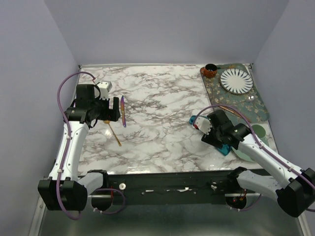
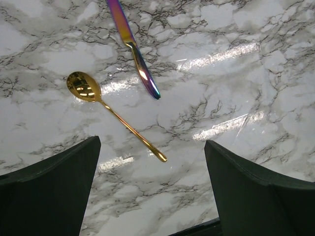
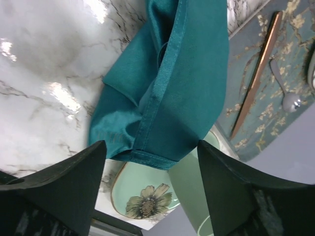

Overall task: Fold the napkin into a case and place the utensils inside
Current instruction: Pick up the crumpled napkin from the center of the board.

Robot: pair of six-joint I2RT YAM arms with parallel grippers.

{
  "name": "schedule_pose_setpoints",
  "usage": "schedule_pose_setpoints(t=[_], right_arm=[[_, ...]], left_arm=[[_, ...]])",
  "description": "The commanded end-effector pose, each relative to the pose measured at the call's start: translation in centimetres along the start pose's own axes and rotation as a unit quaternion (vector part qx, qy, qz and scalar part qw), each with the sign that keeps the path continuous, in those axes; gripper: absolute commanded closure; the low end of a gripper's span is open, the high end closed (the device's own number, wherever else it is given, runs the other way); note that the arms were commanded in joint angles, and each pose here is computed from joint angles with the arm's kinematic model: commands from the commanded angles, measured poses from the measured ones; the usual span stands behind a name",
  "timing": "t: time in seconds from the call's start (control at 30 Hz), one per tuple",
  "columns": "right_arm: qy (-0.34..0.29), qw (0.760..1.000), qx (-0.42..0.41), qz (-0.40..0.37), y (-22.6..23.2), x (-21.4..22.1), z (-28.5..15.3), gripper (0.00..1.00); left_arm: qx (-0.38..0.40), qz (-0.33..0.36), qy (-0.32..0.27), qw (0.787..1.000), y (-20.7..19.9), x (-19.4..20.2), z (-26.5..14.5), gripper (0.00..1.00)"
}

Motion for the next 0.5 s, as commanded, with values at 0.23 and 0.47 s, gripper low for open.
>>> schedule_pose_setpoints(t=[0.23, 0.47], right_arm=[[-0.023, 0.996, 0.087, 0.008, -3.4, -1.6, -1.3, 0.36], [-0.036, 0.996, 0.086, 0.006, -3.9, -2.5, -1.7, 0.99]], left_arm=[[-0.003, 0.000, 0.003, 1.000, 0.3, -0.3, 0.8, 0.01], [-0.007, 0.002, -0.005, 1.000, 0.5, -1.0, 0.9, 0.01]])
Point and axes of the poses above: each gripper's point midway between its finger pads, its own z axis out along the fingers, its own y axis along the line the jaws close on, x = y × z, the point moved 2 cm from there along -z, back along the fingers, and after that the axes turned 4 degrees about z, right-handed, at the moved point
